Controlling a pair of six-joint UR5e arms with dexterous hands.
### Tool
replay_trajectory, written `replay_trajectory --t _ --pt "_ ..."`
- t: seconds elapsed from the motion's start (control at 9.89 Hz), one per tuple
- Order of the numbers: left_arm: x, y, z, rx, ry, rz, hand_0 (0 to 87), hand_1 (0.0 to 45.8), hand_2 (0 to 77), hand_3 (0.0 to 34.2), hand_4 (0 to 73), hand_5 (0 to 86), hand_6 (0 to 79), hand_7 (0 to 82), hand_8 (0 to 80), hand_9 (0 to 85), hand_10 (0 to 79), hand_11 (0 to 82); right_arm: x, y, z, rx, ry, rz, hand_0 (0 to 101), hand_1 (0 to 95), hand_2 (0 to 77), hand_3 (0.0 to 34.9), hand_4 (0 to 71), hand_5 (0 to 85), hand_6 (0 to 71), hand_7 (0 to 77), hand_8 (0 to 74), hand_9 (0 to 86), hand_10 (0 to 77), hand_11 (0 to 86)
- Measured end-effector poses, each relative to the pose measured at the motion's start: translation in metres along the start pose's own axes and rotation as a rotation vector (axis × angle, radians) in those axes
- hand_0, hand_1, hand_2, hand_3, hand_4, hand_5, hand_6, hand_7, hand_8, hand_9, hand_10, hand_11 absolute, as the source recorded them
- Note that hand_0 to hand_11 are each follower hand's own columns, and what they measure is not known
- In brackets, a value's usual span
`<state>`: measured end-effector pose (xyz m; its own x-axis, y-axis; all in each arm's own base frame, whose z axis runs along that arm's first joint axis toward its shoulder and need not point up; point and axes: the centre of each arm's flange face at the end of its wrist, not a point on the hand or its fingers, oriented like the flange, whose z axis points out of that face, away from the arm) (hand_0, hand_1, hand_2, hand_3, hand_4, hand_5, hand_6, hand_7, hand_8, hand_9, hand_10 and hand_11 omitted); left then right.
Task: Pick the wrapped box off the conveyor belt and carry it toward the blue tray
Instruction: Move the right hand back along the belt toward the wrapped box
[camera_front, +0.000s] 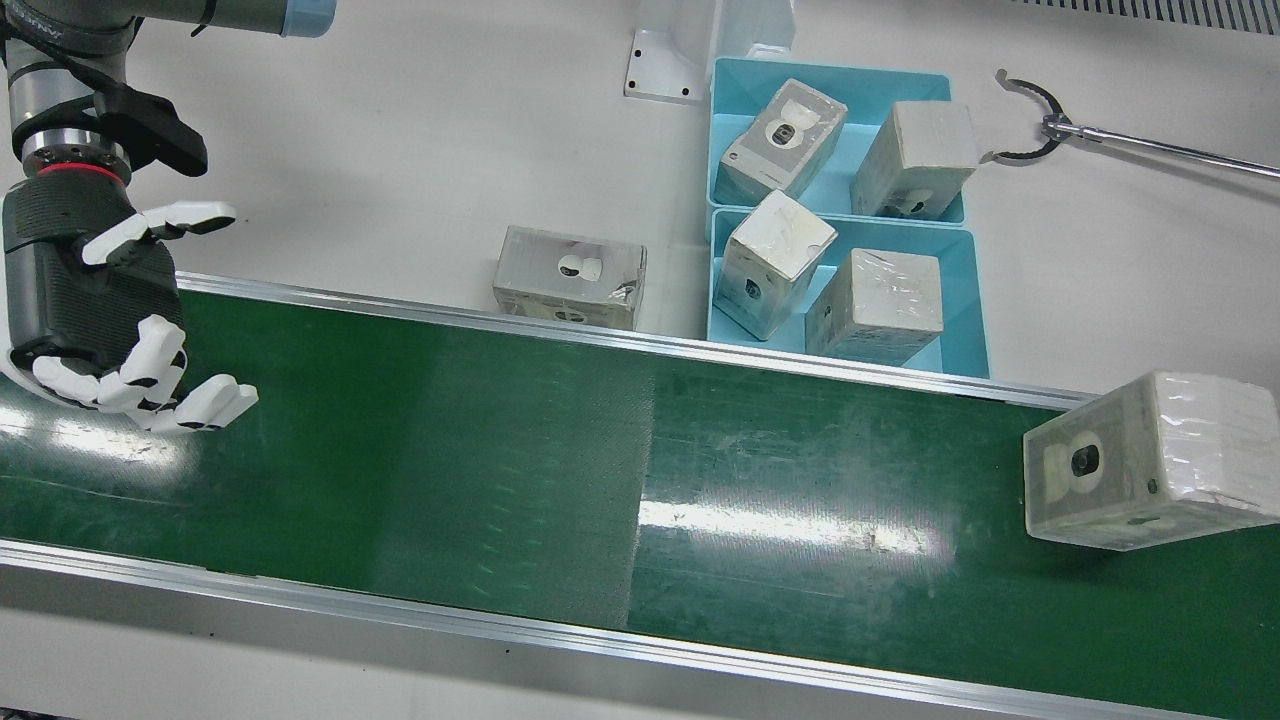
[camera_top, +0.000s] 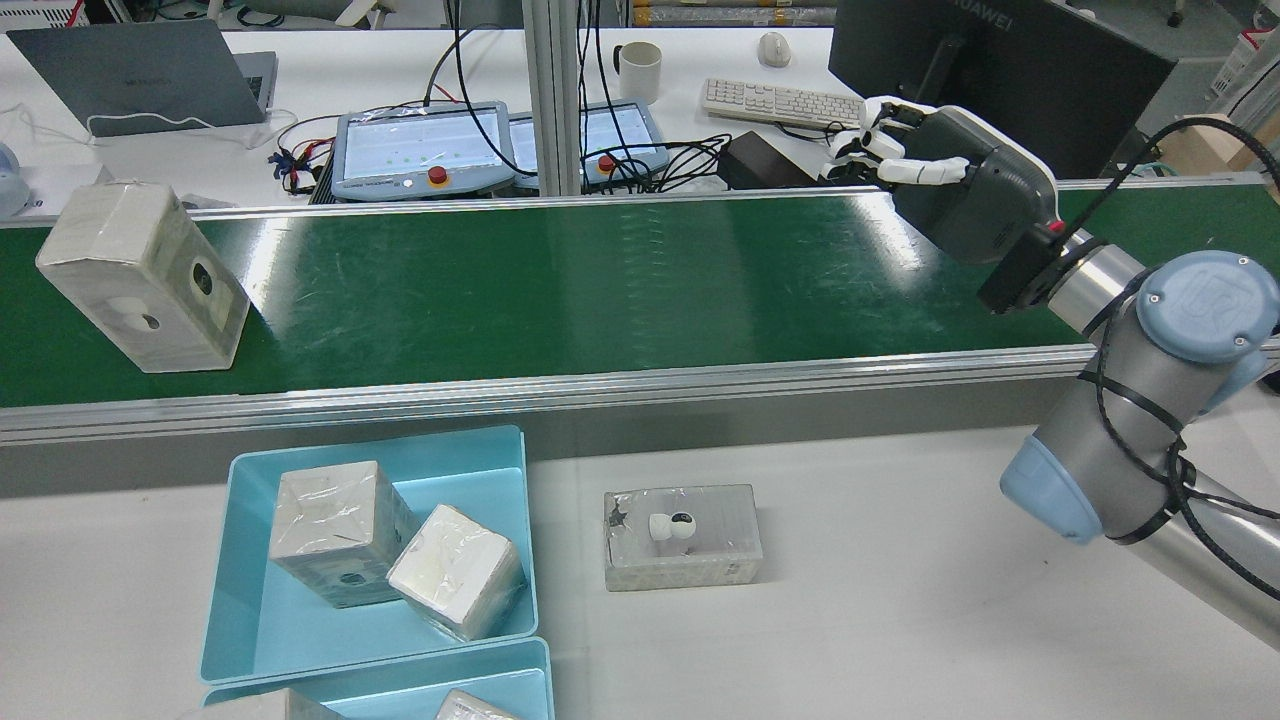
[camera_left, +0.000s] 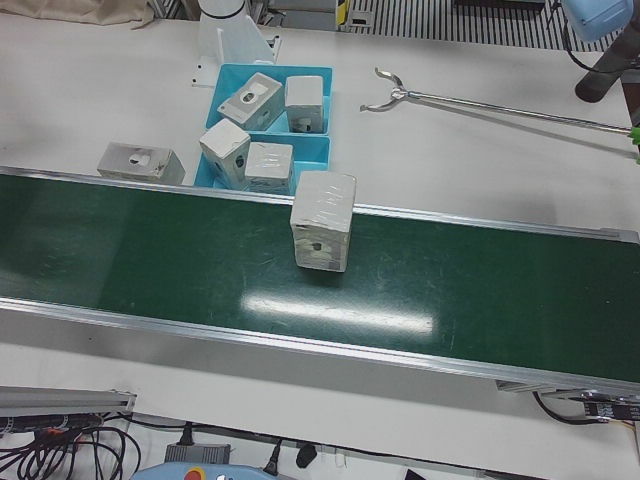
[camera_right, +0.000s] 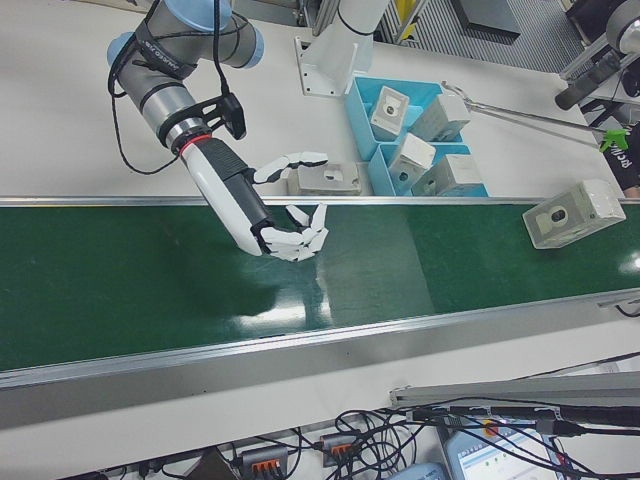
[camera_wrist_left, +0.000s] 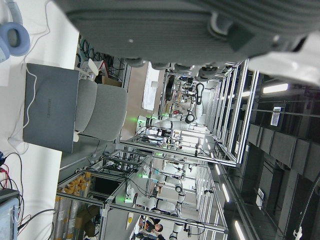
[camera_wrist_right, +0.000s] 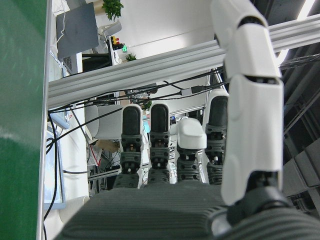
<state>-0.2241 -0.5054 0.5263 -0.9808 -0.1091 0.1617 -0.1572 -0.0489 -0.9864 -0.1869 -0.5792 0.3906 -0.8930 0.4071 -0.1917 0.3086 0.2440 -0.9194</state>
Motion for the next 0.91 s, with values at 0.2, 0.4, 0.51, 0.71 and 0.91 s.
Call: replay_trajectory --t 0.2,0.4,0.51,0.71,0.91 --pt "0.000 0.000 0.000 0.000 0.000 0.000 0.0 0.0 1.1 0.0 0.0 1.1 0.0 0.5 0.5 0.0 0.5 0.0 0.002 0.010 0.007 -0.021 -0.010 -0.020 50 12.5 21.3 0.3 42.5 42.5 48.0 70.4 32.2 43.6 25.6 40.9" --pt "0.000 0.000 0.000 0.000 0.000 0.000 0.0 0.0 0.5 0.0 0.0 1.1 0.0 0.5 0.5 0.0 0.5 0.0 0.002 0.015 0.009 -0.033 -0.036 -0.056 53 16.4 22.9 0.5 34.4 38.7 43.6 66.0 26.2 37.1 25.6 37.6" --pt "0.000 0.000 0.000 0.000 0.000 0.000 0.0 0.0 0.5 0.0 0.0 1.1 0.0 0.5 0.5 0.0 0.5 0.0 0.005 0.016 0.009 -0.035 -0.039 -0.077 53 20.7 22.4 0.4 31.1 36.0 33.3 52.9 19.1 29.5 18.5 28.4" --pt "0.000 0.000 0.000 0.000 0.000 0.000 0.0 0.0 1.1 0.0 0.0 1.1 0.0 0.5 0.5 0.0 0.5 0.0 0.023 0.009 0.012 -0.025 -0.019 -0.104 54 20.7 22.4 0.5 24.0 29.5 26.2 46.4 13.1 21.8 11.4 19.6" --pt "0.000 0.000 0.000 0.000 0.000 0.000 0.0 0.0 0.5 0.0 0.0 1.1 0.0 0.5 0.5 0.0 0.5 0.0 0.052 0.011 0.020 -0.030 0.008 -0.096 54 21.3 17.5 1.5 10.9 18.5 9.3 24.5 1.6 6.5 3.3 6.5"
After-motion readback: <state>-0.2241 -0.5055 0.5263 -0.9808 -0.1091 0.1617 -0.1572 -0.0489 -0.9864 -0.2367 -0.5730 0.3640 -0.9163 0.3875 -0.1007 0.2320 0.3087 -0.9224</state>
